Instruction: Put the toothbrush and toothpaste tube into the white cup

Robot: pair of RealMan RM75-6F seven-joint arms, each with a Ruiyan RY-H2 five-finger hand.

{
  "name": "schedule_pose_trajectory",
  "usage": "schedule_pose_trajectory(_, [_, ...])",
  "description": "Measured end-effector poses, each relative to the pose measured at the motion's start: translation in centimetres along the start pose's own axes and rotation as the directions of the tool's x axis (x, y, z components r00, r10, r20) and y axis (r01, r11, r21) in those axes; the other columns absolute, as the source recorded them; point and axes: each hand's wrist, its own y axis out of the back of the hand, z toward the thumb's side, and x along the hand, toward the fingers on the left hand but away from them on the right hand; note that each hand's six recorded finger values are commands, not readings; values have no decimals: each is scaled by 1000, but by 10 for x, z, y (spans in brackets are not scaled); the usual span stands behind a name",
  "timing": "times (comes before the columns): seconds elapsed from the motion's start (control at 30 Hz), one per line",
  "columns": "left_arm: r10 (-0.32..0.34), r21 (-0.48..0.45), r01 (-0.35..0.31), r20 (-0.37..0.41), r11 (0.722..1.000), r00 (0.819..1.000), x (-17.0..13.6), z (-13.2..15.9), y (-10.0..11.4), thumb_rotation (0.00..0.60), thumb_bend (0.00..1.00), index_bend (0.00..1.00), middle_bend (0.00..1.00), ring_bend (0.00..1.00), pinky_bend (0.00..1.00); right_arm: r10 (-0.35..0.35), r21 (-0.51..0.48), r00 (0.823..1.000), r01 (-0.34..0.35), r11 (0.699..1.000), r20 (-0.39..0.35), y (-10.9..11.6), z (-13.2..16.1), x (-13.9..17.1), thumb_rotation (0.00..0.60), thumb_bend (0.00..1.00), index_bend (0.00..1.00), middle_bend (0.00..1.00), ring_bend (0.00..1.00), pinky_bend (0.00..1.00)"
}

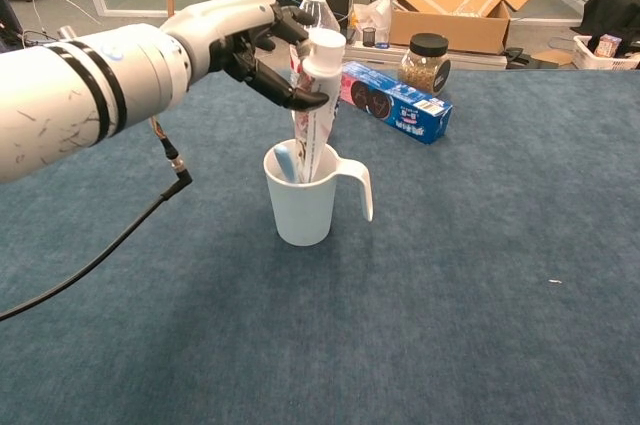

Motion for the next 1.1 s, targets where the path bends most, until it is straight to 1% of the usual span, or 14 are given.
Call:
schedule_pose_trajectory(0.33, [-54, -76, 55, 21, 996, 998, -4, -10, -7, 600, 463, 628, 32, 11, 54, 5, 7, 1000, -5, 1000, 1, -2, 1, 0, 600, 109, 353, 226, 186, 446])
schedule_pose_trajectory(0.53, [-77, -94, 80, 32, 992, 996, -7, -18, -13, 600, 463, 621, 32, 11, 54, 6, 10, 1000, -6, 1000, 0, -2, 2, 0, 600, 108, 353, 226, 186, 446])
schedule_pose_trajectory(0.8, [-106, -98, 107, 21, 989, 994, -8, -29, -23, 600, 463, 609, 32, 11, 53, 5, 7, 1000, -5, 1000, 2, -2, 1, 0, 600, 109, 353, 226, 186, 446])
schedule_pose_trajectory(1.1, [-133, -78, 133, -1, 988, 991, -7, -36, -30, 600, 463, 604, 32, 10, 53, 6, 8, 1000, -6, 1000, 2, -2, 1, -1, 600, 108, 353, 226, 186, 446])
